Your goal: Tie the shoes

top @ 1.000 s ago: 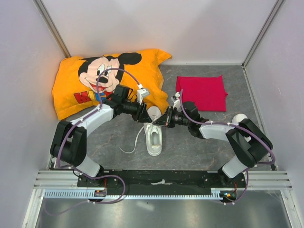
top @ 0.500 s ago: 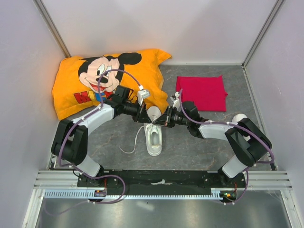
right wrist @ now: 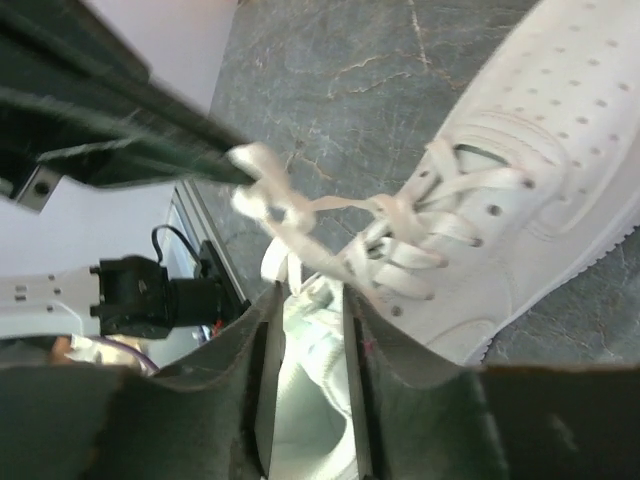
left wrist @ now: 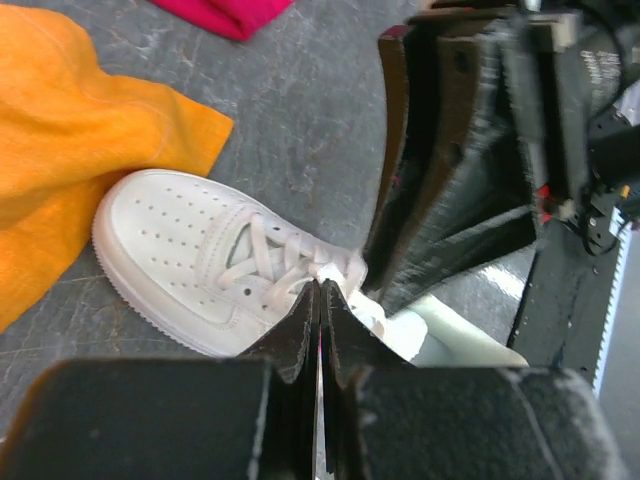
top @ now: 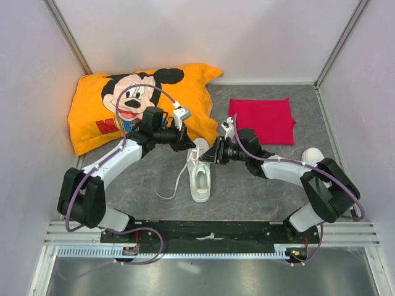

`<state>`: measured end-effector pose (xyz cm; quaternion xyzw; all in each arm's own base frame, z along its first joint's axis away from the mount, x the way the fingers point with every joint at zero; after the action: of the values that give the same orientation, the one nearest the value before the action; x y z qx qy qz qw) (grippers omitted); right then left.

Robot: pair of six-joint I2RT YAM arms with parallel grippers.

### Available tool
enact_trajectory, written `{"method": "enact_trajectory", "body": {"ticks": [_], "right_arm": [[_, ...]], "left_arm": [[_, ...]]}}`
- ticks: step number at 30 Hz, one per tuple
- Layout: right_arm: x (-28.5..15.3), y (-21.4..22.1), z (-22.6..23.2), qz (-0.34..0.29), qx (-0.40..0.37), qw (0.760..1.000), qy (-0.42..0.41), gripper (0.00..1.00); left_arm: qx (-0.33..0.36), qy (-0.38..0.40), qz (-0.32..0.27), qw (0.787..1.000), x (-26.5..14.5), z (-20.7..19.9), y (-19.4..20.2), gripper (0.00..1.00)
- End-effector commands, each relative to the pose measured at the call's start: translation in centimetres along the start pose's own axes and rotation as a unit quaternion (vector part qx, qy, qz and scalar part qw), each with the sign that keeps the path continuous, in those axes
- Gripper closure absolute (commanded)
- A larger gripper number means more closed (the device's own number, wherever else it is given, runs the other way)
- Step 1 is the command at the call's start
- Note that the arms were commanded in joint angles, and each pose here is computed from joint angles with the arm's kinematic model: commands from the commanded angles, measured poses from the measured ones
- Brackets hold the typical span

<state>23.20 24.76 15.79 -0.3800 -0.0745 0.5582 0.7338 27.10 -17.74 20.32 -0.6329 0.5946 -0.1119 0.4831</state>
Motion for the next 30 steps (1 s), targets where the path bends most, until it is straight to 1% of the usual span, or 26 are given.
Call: {"method": "enact_trajectory", "body": {"ticks": [1,2,3,4,5,6,7,8,9,10,11,13,15,16,17,18,19,20,21,22,23,25,26,28,29,30], "right_arm": [[-1.3,-2.2,2.4,-0.009,-0.085,0.996,-0.039,0.56],[-1.6,-2.2,2.5,0.001,-0.112,0.993,-0.040,0.52],[-1.8,-2.7,2.9,0.000,-0.130,0.990,-0.046,0.44],[-2.2,-2.8,3.4,0.006,-0.153,0.987,-0.058,0.40],[-2.4,-2.4,3.4,0.027,-0.162,0.985,-0.055,0.36],[-2.4,-2.9,3.5,0.028,-0.211,0.975,-0.057,0.31],[-2.6,-2.8,3.6,0.037,-0.229,0.971,-0.057,0.26],[-2.7,-2.3,3.6,0.059,-0.236,0.969,-0.053,0.22],[-2.7,-2.7,3.7,0.061,-0.272,0.959,-0.056,0.17],[-2.7,-2.7,3.8,0.065,-0.283,0.955,-0.055,0.15],[-2.7,-2.5,4.0,0.073,-0.295,0.951,-0.056,0.14],[-2.4,-2.5,4.5,0.081,-0.342,0.934,-0.061,0.13],[-1.8,-1.9,5.9,0.095,-0.381,0.917,-0.073,0.14],[-1.3,-1.6,5.9,0.102,-0.435,0.891,-0.080,0.14],[-0.8,-0.6,6.8,0.118,-0.457,0.876,-0.094,0.14],[-0.3,-0.8,7.4,0.116,-0.481,0.864,-0.097,0.14],[0.5,-0.4,7.2,0.126,-0.506,0.846,-0.107,0.14],[0.9,0.1,7.5,0.139,-0.521,0.833,-0.123,0.14],[1.4,-0.2,8.1,0.138,-0.535,0.822,-0.136,0.14],[2.2,0.3,7.8,0.154,-0.540,0.814,-0.150,0.14],[2.6,0.8,8.0,0.166,-0.566,0.790,-0.167,0.14],[3.9,1.1,8.2,0.183,-0.583,0.770,-0.183,0.15],[4.6,1.1,9.0,0.179,-0.606,0.749,-0.198,0.15],[6.0,2.1,8.8,0.202,-0.617,0.733,-0.203,0.16],[6.7,2.3,9.8,0.198,-0.636,0.715,-0.215,0.16],[7.6,3.0,9.5,0.209,-0.641,0.705,-0.218,0.16]], "left_arm": [[-0.002,-0.030,-0.034,0.999,0.0,0.3,-0.9,0.98],[-0.019,-0.033,-0.031,0.999,0.1,0.4,-0.7,0.99],[-0.027,-0.036,-0.032,0.998,0.2,0.5,-0.7,0.98],[-0.033,-0.038,-0.032,0.998,0.3,0.5,-0.6,0.98],[-0.041,-0.040,-0.030,0.998,0.5,0.8,-0.5,0.99],[-0.050,-0.041,-0.030,0.997,0.6,0.9,-0.5,0.98],[-0.055,-0.040,-0.029,0.997,0.7,0.9,-0.6,0.99],[-0.061,-0.038,-0.027,0.997,0.8,1.0,-0.5,0.98],[-0.071,-0.038,-0.025,0.996,1.0,1.1,-0.5,0.98],[-0.074,-0.037,-0.028,0.996,1.0,1.2,-0.6,0.98],[-0.077,-0.035,-0.029,0.996,1.1,1.2,-0.7,0.98],[-0.089,-0.032,-0.029,0.995,1.4,1.3,-0.7,0.98],[-0.097,-0.032,-0.029,0.994,1.6,1.5,-0.7,0.99],[-0.104,-0.035,-0.030,0.994,1.6,1.8,-0.6,0.98],[-0.107,-0.031,-0.031,0.993,1.7,1.9,-0.7,0.98],[-0.115,-0.027,-0.031,0.993,1.7,1.9,-0.7,0.98],[-0.122,-0.024,-0.028,0.992,1.7,2.2,-0.6,0.99],[-0.125,-0.016,-0.026,0.992,1.8,2.2,-0.7,0.98],[-0.127,-0.013,-0.026,0.991,1.7,2.2,-0.8,0.99],[-0.128,-0.011,-0.026,0.991,1.6,2.3,-0.9,0.98],[-0.132,-0.009,-0.020,0.991,1.7,2.6,-0.7,0.99],[-0.134,-0.008,-0.018,0.991,1.7,2.8,-0.9,0.98],[-0.141,-0.005,-0.011,0.990,1.9,3.1,-0.7,0.98],[-0.145,-0.004,-0.008,0.989,2.0,3.4,-0.9,0.98],[-0.149,-0.002,-0.006,0.989,2.2,3.7,-0.9,0.98],[-0.153,-0.004,-0.005,0.988,2.1,4.0,-0.9,0.98]]}}
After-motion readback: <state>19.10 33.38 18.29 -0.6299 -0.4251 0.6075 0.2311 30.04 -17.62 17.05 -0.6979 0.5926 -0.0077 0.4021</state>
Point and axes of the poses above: each gripper's point midway between its finger pads, its own x axis out along the fingers, its own z axis along the line the jaws close on, y = z × x, the point moved 9 cm from there along -x, back along the fingers, and after that the axes turned 11 degrees about -x, right-handed, at the moved point
